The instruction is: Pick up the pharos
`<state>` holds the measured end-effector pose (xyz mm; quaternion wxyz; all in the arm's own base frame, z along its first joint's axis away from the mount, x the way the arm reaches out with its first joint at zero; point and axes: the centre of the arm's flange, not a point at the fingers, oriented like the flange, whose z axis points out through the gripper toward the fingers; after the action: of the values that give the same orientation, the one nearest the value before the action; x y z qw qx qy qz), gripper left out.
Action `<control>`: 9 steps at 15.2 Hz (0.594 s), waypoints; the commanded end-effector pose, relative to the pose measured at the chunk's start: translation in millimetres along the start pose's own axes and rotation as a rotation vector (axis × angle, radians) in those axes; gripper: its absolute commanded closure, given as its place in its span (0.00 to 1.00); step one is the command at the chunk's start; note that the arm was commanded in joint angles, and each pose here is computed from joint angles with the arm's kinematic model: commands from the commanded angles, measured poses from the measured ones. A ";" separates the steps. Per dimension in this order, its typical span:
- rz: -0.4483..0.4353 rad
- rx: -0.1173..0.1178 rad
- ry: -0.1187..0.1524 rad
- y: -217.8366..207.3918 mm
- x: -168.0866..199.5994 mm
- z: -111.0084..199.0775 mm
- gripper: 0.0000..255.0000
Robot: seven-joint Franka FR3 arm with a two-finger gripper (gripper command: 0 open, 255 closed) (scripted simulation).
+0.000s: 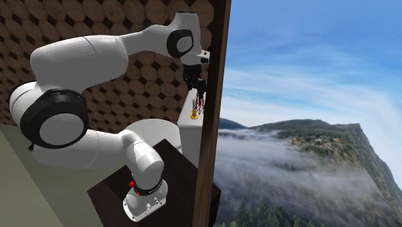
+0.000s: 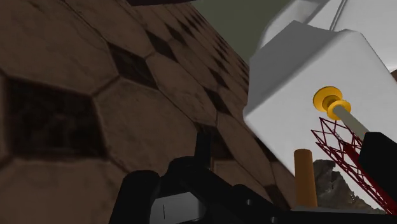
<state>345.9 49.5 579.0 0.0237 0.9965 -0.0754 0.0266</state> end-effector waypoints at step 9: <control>0.064 0.078 0.109 -89.2 68.2 15.9 0.00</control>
<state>417.7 119.5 565.0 -0.0074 0.9917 -0.1013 0.0783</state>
